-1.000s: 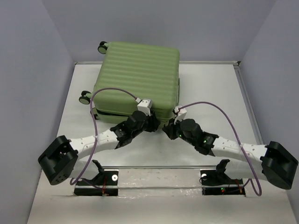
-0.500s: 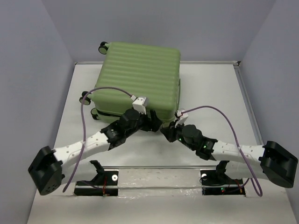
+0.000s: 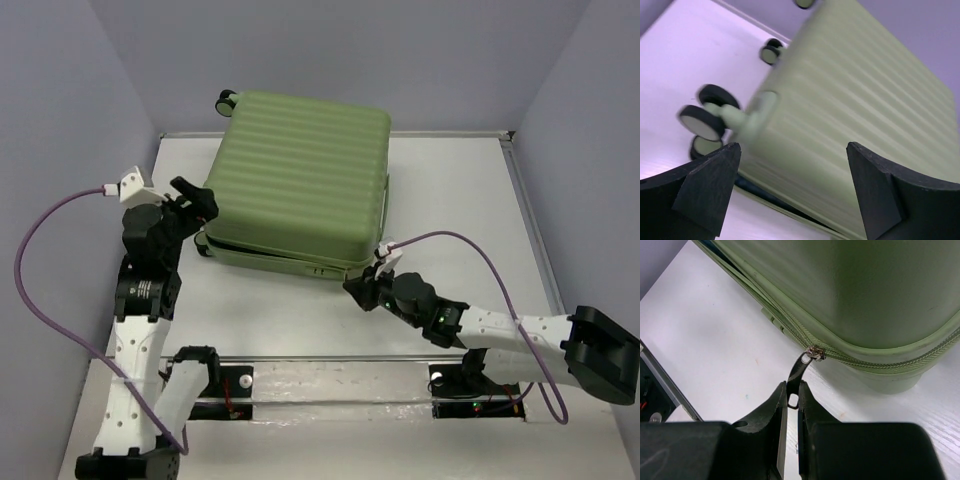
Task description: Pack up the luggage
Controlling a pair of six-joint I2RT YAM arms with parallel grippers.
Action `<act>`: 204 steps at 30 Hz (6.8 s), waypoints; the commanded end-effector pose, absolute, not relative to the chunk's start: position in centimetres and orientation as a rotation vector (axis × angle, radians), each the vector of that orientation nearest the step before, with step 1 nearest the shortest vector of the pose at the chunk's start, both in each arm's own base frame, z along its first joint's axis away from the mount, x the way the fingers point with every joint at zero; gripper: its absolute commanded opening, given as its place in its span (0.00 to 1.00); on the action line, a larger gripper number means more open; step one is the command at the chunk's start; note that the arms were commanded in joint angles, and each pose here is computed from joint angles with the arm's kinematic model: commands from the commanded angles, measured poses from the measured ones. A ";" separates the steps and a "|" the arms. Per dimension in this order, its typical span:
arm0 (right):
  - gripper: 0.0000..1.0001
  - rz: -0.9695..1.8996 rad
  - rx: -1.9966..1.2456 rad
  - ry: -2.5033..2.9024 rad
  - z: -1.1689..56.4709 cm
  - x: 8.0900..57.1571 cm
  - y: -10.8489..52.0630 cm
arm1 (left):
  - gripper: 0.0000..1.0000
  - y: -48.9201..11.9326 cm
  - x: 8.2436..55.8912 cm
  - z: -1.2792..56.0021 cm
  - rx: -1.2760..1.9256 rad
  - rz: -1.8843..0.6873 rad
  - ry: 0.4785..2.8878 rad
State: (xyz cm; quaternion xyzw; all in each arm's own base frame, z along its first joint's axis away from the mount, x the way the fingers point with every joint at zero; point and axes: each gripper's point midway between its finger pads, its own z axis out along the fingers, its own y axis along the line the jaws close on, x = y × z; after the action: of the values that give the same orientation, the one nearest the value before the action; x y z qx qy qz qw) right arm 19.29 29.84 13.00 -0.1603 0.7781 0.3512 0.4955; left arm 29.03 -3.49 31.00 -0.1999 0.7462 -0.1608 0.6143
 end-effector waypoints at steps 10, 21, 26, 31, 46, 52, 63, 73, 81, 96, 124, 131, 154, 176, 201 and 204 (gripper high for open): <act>0.07 0.968 -0.452 1.785 15.7 17.6 31.0 | 0.99 2.4 36.7 26.2 -0.694 -0.538 1.729; 0.07 0.969 -0.431 1.806 14.9 17.4 30.5 | 0.96 1.4 40.5 26.0 -0.685 -0.709 1.667; 0.07 0.964 -0.426 1.797 15.4 17.7 30.6 | 0.71 0.9 40.7 25.0 -0.713 -0.772 1.648; 0.07 0.972 -0.443 1.781 16.3 17.9 31.4 | 0.13 0.8 39.8 25.9 -0.694 -0.784 1.582; 0.07 1.132 -0.754 1.662 19.6 15.5 47.2 | 0.06 -7.5 32.7 23.7 -0.481 -0.897 1.683; 0.07 1.348 -0.928 1.606 18.7 10.9 53.3 | 0.06 -7.1 30.8 25.0 -0.403 -0.797 1.733; 0.74 0.985 -0.799 1.791 18.2 12.9 42.1 | 0.06 -7.1 29.7 22.2 -0.388 -0.768 1.780; 0.07 0.530 -0.066 1.793 24.7 23.9 19.1 | 0.06 -8.6 28.2 23.1 -0.314 -0.737 1.751; 0.07 0.249 0.241 1.881 21.4 31.1 9.9 | 0.06 -11.6 25.8 22.7 -0.246 -0.748 1.775; 0.07 0.664 -0.085 2.033 19.0 39.1 20.3 | 0.06 -21.0 18.6 19.6 0.102 -1.024 1.826; 0.07 0.943 -0.395 1.689 22.0 29.3 21.6 | 0.06 -30.0 15.5 27.5 0.240 -1.100 1.701; 0.48 1.044 -0.584 1.674 17.1 28.1 23.6 | 0.06 -29.5 17.3 29.1 0.183 -1.029 1.704; 0.40 1.100 -0.671 1.709 14.9 29.4 25.2 | 0.99 -23.7 17.6 21.3 -0.009 -0.815 1.966; 0.45 1.006 -0.570 1.746 14.3 30.5 24.0 | 0.99 -29.0 17.8 21.2 0.139 -1.201 1.894; 0.54 1.067 -0.833 1.585 13.4 34.1 27.7 | 0.99 -32.4 18.1 24.5 0.182 -1.331 1.840; 0.50 1.087 -0.867 1.561 13.7 33.9 28.0 | 0.99 -32.7 18.3 24.6 0.178 -1.330 1.846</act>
State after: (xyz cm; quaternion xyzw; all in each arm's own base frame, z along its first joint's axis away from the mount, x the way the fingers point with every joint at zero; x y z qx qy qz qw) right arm 33.23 26.86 10.59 -0.3104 0.7042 0.4413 0.4615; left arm 16.44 -31.46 18.89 0.0752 0.7890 -0.4915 0.3609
